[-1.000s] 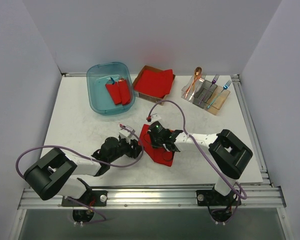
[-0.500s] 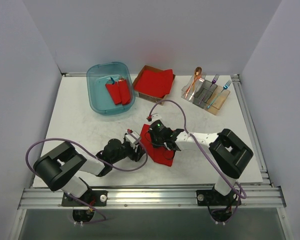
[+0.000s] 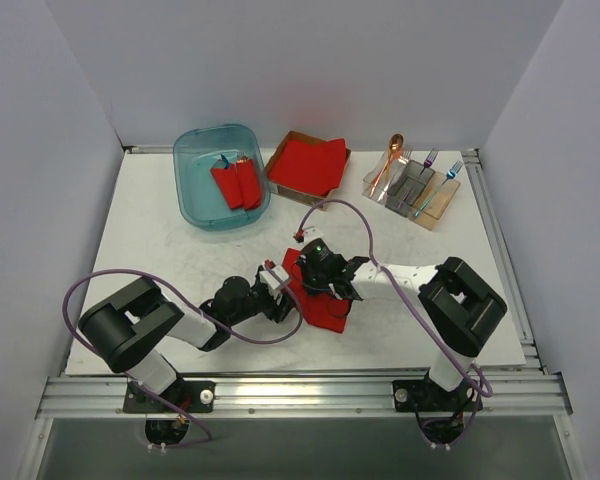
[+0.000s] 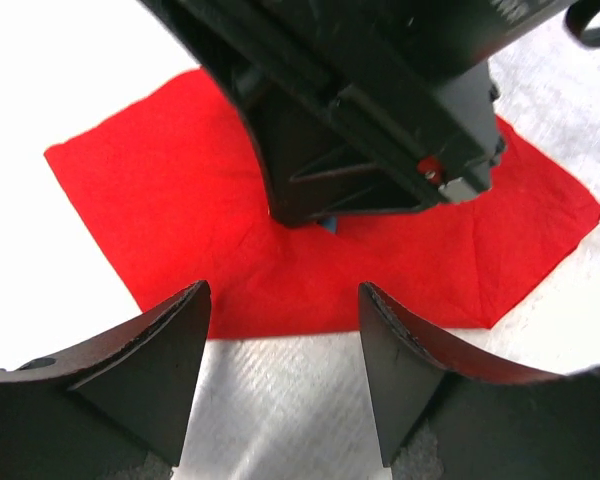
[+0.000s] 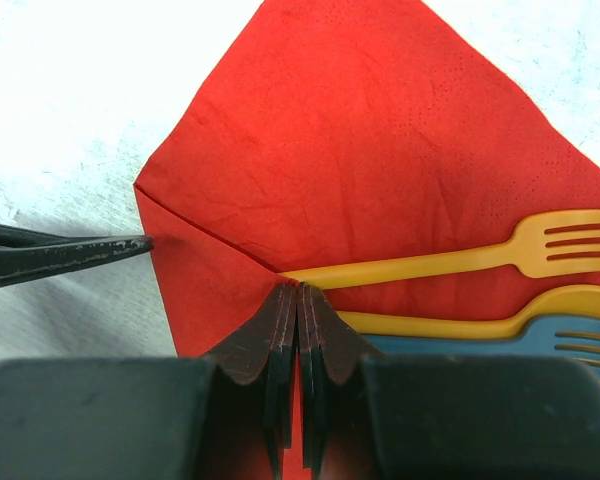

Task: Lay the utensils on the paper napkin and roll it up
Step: Roll the napkin at the center of the board.

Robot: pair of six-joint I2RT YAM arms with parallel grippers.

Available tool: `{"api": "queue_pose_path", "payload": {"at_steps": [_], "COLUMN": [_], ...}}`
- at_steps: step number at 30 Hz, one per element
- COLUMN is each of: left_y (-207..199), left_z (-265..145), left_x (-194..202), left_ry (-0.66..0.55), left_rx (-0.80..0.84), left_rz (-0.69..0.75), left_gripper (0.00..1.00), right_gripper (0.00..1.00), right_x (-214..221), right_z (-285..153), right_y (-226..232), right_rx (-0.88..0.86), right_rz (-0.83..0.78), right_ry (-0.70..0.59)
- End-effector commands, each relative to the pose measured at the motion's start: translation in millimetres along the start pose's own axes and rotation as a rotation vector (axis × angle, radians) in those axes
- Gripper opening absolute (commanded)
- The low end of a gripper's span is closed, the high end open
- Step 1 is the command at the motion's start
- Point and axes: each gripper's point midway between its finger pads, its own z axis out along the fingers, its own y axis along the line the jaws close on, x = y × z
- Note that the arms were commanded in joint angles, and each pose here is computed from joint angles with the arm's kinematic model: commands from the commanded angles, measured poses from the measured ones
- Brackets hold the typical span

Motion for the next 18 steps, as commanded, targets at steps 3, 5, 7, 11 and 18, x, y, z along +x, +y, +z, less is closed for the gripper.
{"api": "queue_pose_path", "payload": {"at_steps": [3, 5, 7, 11, 18], "left_y": [-5.8, -7.0, -8.5, -12.0, -13.2], "left_z": [10.2, 10.7, 9.9, 11.3, 16.8], "left_x": [-14.0, -13.6, -12.5, -8.2, -1.3], "left_ry": [-0.032, -0.034, -0.035, -0.02, 0.006], "left_rx": [0.043, 0.049, 0.055, 0.075, 0.083], "left_rz": [0.042, 0.038, 0.031, 0.022, 0.012], "left_gripper": [0.69, 0.69, 0.68, 0.68, 0.67], "right_gripper": [0.04, 0.04, 0.04, 0.04, 0.04], "right_x": [-18.3, -18.9, -20.5, -22.0, -22.9], "right_z": [-11.9, -12.2, -13.2, -14.2, -12.5], "right_y": [1.8, 0.5, 0.1, -2.3, -5.0], "right_rx": [-0.011, -0.009, -0.01, -0.007, -0.002], "right_rz": [0.0, -0.001, 0.002, 0.002, 0.01], "right_ry": [-0.032, -0.032, -0.037, -0.039, -0.042]}}
